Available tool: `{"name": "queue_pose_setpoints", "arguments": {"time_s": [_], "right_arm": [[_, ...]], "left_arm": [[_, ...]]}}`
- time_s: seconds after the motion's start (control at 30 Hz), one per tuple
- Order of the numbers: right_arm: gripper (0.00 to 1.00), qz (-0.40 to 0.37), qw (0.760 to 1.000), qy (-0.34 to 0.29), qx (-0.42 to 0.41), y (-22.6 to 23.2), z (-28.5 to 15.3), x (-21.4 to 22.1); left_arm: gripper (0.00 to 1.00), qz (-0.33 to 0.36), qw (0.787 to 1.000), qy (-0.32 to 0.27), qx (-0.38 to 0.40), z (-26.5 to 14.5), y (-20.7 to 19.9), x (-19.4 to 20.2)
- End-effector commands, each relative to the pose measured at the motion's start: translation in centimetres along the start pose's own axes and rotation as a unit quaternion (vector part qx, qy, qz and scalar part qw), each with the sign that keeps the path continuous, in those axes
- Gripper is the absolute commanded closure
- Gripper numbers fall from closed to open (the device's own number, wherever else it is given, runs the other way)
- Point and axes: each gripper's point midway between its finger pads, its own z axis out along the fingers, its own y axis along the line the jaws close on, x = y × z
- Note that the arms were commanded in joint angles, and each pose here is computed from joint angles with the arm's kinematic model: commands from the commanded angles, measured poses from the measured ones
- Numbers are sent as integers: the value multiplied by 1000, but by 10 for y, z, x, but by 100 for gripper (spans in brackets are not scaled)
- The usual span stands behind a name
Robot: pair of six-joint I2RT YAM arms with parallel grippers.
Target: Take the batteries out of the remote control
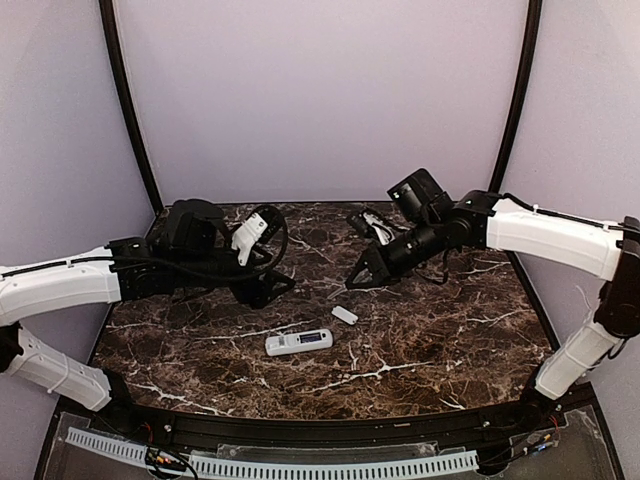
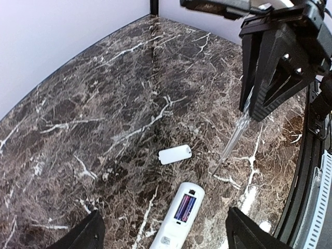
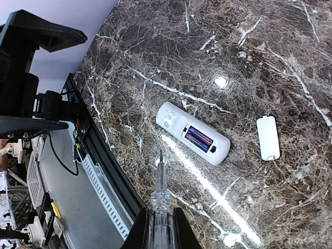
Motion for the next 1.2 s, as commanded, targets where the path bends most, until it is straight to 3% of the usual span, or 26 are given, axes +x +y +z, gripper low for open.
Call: {"name": "queue_pose_setpoints", "arguments": {"time_s": [0.0,0.47,0.7,1.17], "right_arm": [[100,-14,1000,-15,8,3,-7,0],[100,76,994,-8,72,-21,23,12],[100,88,989,15,117,-24,53,17],[100,95,981,32,165,-40,72,25]], "left_arm": [[21,-95,993,58,-33,-1,14,41],[33,-264,948,170,-54,6,13,136],[41,-281,937,196,-73,11,16,157],[42,-309,924,223,-39,26,1,180]]}}
